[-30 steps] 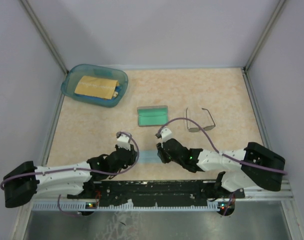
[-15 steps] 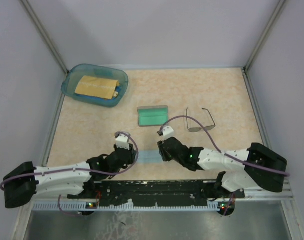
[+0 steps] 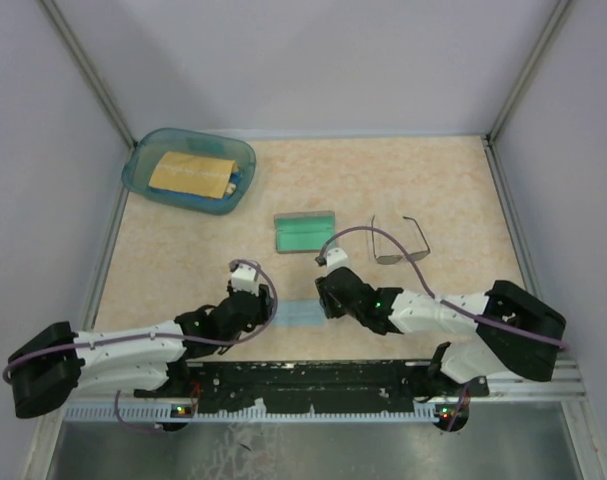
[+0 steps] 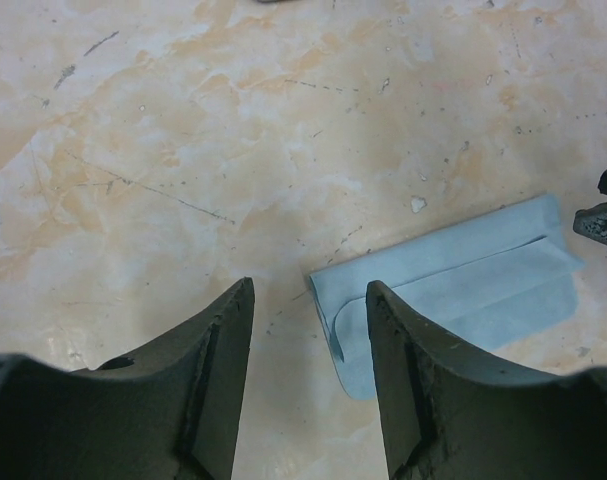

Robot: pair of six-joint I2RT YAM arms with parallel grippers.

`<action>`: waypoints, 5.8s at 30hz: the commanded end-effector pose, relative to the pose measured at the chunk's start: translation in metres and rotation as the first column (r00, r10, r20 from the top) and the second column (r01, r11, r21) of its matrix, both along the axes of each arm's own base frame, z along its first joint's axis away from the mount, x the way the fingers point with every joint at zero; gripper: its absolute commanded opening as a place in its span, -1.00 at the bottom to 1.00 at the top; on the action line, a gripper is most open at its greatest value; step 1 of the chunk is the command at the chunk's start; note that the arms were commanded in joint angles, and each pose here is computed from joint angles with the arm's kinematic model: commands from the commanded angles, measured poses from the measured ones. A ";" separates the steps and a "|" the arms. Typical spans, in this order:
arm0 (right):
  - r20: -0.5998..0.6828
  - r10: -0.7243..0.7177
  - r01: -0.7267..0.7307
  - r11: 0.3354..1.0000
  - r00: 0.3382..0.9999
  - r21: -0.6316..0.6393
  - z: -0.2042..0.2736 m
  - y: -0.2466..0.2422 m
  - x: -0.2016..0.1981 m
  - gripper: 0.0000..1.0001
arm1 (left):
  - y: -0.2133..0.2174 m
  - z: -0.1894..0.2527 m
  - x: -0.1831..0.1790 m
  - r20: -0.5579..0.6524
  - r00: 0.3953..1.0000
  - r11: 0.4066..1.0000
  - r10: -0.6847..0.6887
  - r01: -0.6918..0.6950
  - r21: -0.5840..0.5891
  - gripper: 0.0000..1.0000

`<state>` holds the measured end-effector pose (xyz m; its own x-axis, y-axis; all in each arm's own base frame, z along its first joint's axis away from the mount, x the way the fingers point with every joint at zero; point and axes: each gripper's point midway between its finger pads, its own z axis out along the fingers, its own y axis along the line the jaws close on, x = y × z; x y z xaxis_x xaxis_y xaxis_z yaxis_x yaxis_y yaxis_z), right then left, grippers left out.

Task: Organize the sunglasses
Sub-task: Fold the glasses cleaning cloth at the center of the board, then pick up the glasses cleaning cloth from the center of the board.

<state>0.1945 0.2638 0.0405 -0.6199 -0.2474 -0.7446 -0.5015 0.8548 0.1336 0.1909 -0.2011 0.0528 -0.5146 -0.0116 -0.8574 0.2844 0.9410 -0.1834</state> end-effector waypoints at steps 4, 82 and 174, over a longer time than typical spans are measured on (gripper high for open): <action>0.013 -0.001 0.000 0.998 1.000 0.066 0.014 0.018 0.012 -0.31 | -0.013 0.005 0.009 -0.002 0.999 0.998 -0.041 0.041 -0.046 0.08; -0.051 0.043 -0.038 0.994 0.998 0.099 -0.012 0.021 0.012 -0.91 | -0.012 -0.026 0.008 -0.094 0.993 0.998 -0.068 0.067 -0.021 -0.03; 0.355 -0.130 0.045 0.970 0.926 0.239 0.118 -0.012 0.052 -1.00 | -0.040 0.119 0.048 0.343 0.936 0.970 -0.079 0.151 -0.189 -1.00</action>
